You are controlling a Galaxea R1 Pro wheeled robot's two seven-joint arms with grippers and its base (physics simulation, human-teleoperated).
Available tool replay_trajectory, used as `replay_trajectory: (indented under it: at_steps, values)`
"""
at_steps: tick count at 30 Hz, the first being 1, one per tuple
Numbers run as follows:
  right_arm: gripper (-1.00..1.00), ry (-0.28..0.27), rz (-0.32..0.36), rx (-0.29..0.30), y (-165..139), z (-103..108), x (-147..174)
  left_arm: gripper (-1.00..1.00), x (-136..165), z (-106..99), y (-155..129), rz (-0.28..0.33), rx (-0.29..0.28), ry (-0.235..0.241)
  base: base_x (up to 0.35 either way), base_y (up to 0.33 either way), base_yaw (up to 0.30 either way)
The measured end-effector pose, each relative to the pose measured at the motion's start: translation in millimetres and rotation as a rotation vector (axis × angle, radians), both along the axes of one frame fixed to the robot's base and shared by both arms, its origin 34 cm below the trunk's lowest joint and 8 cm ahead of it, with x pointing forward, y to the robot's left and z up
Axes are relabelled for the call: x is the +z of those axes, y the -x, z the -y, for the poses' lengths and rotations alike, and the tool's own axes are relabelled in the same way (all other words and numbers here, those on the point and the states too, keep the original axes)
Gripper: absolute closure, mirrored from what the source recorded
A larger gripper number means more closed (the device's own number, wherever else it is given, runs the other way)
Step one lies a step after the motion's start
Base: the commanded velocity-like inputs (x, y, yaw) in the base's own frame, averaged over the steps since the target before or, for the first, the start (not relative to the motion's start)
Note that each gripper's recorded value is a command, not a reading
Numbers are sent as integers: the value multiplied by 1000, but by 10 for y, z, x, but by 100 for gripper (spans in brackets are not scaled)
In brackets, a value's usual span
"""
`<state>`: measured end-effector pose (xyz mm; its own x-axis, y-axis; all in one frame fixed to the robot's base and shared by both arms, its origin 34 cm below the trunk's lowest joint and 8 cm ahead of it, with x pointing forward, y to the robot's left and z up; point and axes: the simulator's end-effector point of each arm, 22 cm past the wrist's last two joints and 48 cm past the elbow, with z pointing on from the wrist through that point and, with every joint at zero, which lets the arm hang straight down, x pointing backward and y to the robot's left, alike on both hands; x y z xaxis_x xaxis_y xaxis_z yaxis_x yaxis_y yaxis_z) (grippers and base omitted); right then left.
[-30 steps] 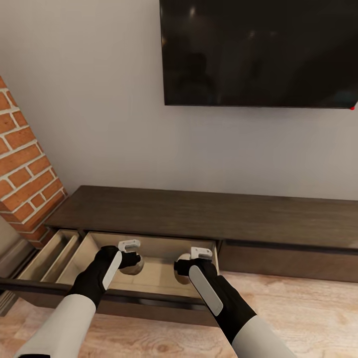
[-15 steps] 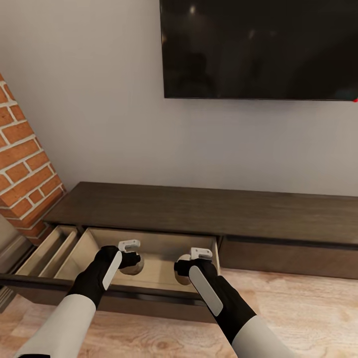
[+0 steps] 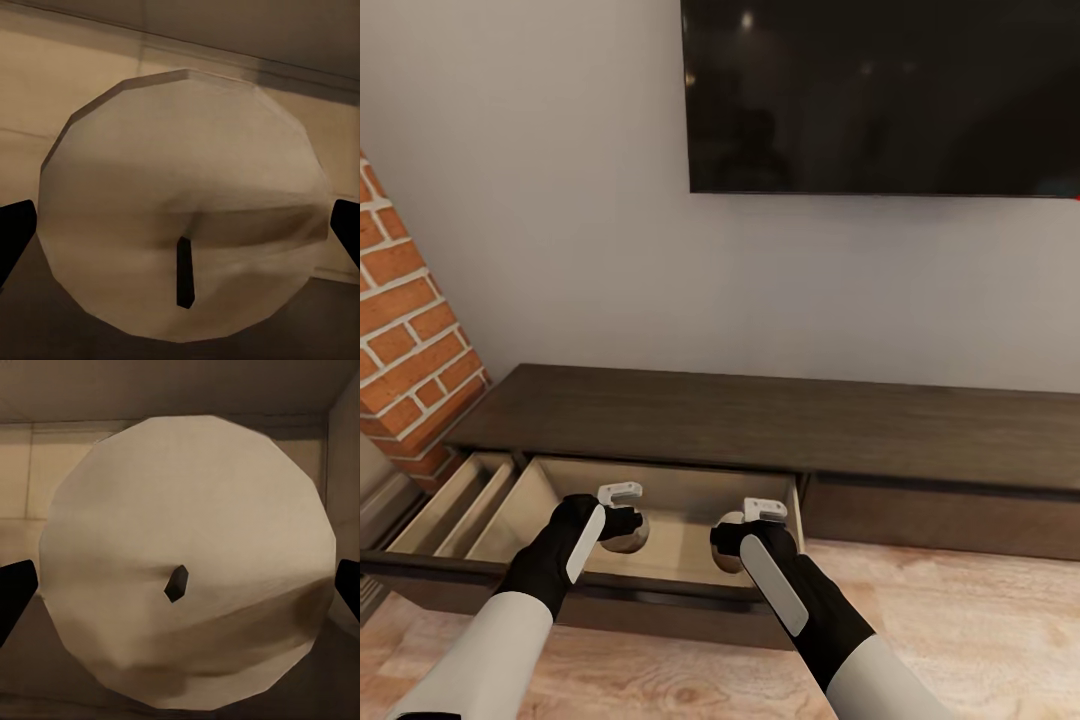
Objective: Place each of the two pumpkins and all three candles from the living room inside a cabinet in the living room (use any cabinet), then make sure every cabinet is closed, and position the cauldron so it is next to a table in the living room.
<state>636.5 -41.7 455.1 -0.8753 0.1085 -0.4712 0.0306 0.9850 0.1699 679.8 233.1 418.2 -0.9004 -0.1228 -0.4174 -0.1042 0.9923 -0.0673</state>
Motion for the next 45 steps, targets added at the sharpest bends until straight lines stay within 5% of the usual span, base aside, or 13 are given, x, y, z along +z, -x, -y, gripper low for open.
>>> replay_trajectory:
  at_steps: [14,35,45]
  values:
    - [100,2,2,1,-1,0,1,100,-12,0,15,-3,0,0,70,0,0]
    - [100,19,24,8,129,-43,-518,100,-576,-5,215,-32,-1,-2,0,0,0]
    - [100,15,43,1,106,-59,-500,100,-575,-8,213,-31,-1,-3,11,0,0]
